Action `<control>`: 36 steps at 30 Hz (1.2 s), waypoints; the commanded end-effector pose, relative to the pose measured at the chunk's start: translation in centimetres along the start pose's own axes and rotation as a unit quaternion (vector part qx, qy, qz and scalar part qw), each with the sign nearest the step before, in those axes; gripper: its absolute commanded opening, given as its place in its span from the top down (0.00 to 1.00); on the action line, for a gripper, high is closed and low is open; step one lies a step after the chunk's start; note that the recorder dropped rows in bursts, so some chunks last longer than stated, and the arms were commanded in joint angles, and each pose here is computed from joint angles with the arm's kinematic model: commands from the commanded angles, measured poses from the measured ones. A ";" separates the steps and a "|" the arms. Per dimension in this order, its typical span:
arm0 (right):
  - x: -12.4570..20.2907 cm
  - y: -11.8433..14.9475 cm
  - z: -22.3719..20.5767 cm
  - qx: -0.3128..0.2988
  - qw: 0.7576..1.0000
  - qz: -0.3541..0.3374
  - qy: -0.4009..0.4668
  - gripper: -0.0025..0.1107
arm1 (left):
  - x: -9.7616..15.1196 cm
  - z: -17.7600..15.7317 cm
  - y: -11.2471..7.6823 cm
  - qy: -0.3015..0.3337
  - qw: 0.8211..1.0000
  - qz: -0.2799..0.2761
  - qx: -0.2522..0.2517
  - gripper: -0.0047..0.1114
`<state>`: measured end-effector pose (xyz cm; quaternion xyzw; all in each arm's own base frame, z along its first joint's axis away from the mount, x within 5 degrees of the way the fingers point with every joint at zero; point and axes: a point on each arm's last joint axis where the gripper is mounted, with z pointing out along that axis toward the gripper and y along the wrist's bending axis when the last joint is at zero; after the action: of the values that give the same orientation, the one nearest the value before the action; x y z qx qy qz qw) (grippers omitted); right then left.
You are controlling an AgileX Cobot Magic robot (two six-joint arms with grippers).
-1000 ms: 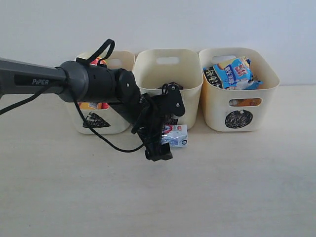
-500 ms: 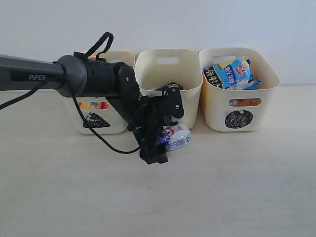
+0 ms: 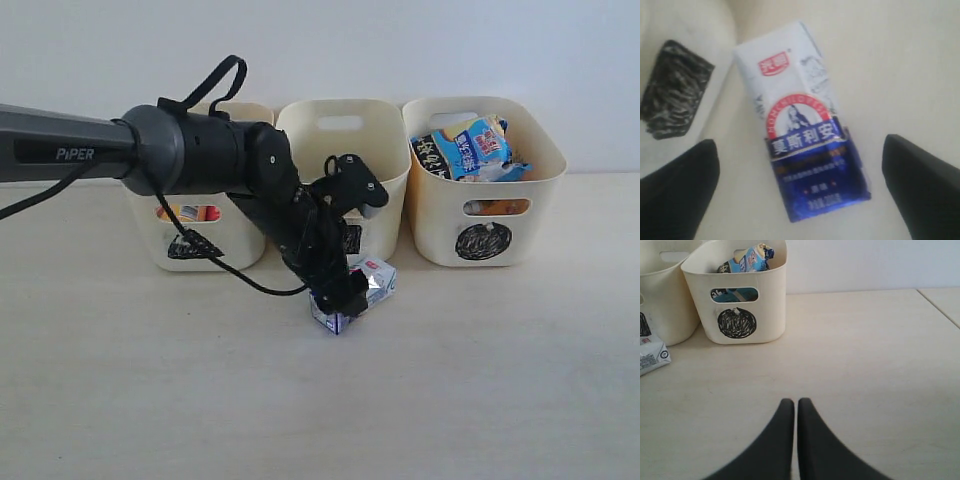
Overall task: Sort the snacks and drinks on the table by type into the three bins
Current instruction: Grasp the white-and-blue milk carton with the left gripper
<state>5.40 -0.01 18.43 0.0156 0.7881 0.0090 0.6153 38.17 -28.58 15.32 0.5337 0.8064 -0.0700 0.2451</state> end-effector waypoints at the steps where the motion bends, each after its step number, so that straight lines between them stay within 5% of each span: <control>1: 0.0 -0.1 0.0 0.005 1.000 0.001 -0.006 0.98 | 0.0 0.7 0.3 -0.004 0.997 -0.077 -0.029 0.20; 15: 0.0 -0.1 0.0 0.005 1.000 0.001 -0.006 0.98 | 1.1 4.4 0.1 -0.011 0.995 -0.087 -0.036 0.23; 19: 0.0 -0.1 0.0 0.005 1.000 0.001 -0.006 0.98 | 1.2 4.6 0.1 -0.010 0.996 -0.086 -0.037 0.43; 23: 0.0 -0.1 0.0 0.005 1.000 0.001 -0.006 0.98 | 1.4 4.6 0.0 0.002 0.997 -0.077 -0.029 0.88; 24: 0.0 -0.1 0.0 0.005 1.000 0.001 -0.006 0.98 | 1.5 4.6 -0.1 0.007 0.997 -0.065 -0.027 0.92; 36: 0.0 -0.1 0.0 0.005 1.000 0.001 -0.006 0.98 | -1.9 -1.9 -1.8 -0.011 1.000 -0.024 -0.012 0.93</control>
<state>5.40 -0.01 18.43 0.0156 0.7881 0.0090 0.6153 37.42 -29.46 13.81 0.5039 0.8323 -0.0627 0.2226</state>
